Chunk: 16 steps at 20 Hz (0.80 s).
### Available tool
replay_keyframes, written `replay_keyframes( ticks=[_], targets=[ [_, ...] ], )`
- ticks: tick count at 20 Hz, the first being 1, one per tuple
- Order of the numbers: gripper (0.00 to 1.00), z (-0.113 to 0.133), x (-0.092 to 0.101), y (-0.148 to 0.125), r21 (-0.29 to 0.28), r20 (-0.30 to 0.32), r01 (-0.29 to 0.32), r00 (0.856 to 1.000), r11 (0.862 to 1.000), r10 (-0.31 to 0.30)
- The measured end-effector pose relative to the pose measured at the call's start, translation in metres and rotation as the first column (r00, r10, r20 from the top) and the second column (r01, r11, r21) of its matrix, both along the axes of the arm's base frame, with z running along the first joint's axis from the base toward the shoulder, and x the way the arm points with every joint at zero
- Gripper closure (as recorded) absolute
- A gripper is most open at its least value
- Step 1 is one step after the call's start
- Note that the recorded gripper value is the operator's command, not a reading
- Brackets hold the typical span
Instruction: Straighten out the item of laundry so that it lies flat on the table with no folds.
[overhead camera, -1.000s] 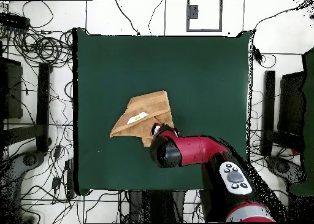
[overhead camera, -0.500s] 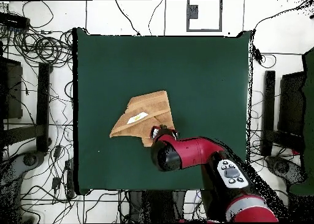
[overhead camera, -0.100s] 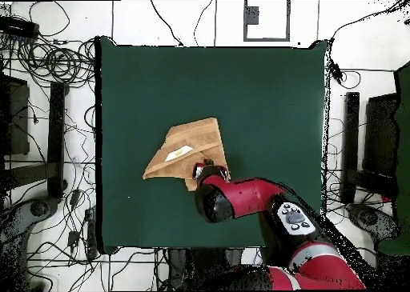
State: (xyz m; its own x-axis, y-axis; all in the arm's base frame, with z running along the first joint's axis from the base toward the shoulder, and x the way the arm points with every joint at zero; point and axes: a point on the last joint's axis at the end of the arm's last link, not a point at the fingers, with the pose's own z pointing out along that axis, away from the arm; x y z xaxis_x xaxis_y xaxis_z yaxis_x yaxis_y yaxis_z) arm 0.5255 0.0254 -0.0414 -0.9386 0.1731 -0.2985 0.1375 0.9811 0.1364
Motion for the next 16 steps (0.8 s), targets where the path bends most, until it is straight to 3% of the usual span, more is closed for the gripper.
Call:
replay_keyframes(
  ticks=[9,16],
  targets=[
    [1.0,-0.0041,-0.0004,-0.0029,0.008,0.053,0.0,0.999,1.0,0.0],
    [1.0,-0.0066,0.0038,-0.001,0.036,0.13,0.002,0.992,0.999,-0.006]
  ],
)
